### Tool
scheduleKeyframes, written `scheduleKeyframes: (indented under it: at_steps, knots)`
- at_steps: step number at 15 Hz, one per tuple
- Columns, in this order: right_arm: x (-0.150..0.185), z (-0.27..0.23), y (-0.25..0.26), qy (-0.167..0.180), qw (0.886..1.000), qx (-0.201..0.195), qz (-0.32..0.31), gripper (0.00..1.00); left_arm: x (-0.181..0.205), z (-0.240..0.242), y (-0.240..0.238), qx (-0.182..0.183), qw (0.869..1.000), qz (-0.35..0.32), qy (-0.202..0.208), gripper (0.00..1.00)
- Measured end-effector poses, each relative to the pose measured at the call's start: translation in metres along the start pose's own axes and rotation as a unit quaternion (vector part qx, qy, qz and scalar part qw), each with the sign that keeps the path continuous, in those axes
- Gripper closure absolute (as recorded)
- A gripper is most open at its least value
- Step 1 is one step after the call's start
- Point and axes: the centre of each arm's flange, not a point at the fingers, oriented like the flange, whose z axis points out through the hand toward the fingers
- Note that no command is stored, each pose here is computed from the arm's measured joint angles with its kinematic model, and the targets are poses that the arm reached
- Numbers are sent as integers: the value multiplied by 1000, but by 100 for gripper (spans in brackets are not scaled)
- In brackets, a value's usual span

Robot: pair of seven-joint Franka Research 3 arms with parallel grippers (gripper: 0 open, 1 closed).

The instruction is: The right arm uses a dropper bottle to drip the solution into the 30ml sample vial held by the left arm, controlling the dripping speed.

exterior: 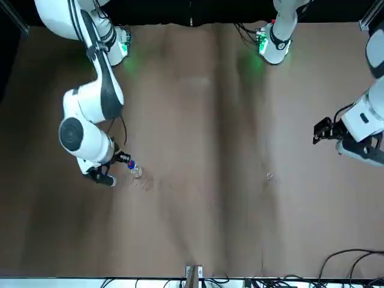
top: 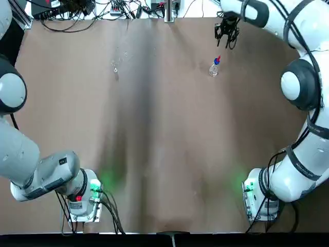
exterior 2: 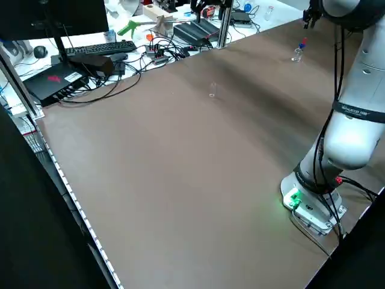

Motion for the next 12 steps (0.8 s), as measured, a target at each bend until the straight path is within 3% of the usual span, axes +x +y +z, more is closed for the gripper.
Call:
scheduleKeyframes:
  at_steps: [5,6,9,12]
  knots:
    - [-13,-91,60,0,995,16,-99,39,-18,-33,14,14,994,-108,-4,0]
    - [-33,-129,78,-3,993,22,-120,39,-26,-39,18,18,989,-148,-20,0]
    - [-63,-173,88,6,990,32,-134,36,-32,-37,15,18,984,-172,-36,0]
    - [-80,-188,87,3,989,33,-144,14,-34,-36,1,18,982,-184,-37,0]
